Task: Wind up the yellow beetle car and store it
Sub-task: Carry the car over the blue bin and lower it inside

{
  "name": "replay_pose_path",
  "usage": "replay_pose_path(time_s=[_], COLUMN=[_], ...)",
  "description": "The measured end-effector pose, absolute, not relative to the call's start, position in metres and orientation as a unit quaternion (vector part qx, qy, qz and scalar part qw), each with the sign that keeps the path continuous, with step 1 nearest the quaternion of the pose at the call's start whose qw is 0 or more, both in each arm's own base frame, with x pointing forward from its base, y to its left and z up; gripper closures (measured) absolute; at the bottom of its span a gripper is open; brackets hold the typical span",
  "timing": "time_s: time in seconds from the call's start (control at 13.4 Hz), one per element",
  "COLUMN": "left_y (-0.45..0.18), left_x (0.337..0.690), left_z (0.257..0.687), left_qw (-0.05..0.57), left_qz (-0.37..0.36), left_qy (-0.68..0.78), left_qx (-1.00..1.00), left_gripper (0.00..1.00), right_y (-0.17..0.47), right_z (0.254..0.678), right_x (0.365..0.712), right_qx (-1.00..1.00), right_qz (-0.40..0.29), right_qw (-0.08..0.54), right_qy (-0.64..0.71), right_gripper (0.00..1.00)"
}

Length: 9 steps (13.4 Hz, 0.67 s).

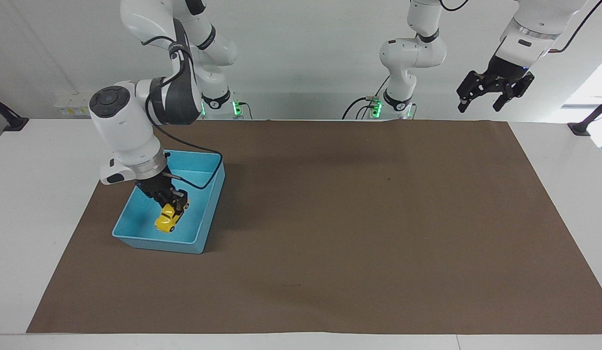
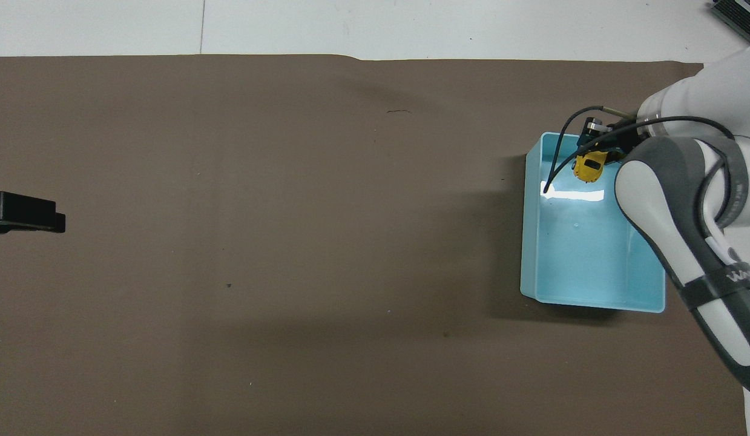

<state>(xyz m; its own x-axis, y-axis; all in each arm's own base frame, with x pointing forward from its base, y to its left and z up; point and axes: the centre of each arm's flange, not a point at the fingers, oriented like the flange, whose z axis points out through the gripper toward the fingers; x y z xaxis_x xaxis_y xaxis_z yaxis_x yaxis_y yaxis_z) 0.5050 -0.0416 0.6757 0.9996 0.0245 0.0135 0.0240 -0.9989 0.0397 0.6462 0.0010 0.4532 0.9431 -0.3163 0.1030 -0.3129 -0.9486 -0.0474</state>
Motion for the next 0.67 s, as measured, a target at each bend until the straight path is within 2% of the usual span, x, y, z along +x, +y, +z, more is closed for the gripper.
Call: replay_pose_path(time_s=[0.3, 0.67], left_y=[-0.041, -0.04], left_x=[0.503, 0.503], left_z=[0.673, 0.673], left_qw=[0.019, 0.019], left_qz=[-0.002, -0.004], left_qy=[0.005, 0.005], left_qx=[1.0, 1.0], left_gripper=[0.0, 0.0], right_y=[0.009, -0.012], right_z=[0.403, 0.365], right_x=[0.588, 0.521], right_qx=[-0.994, -0.996], right_qz=[-0.084, -0.088], right_qw=[0.004, -0.011], right_qy=[0.075, -0.013], right_gripper=[0.55, 0.55])
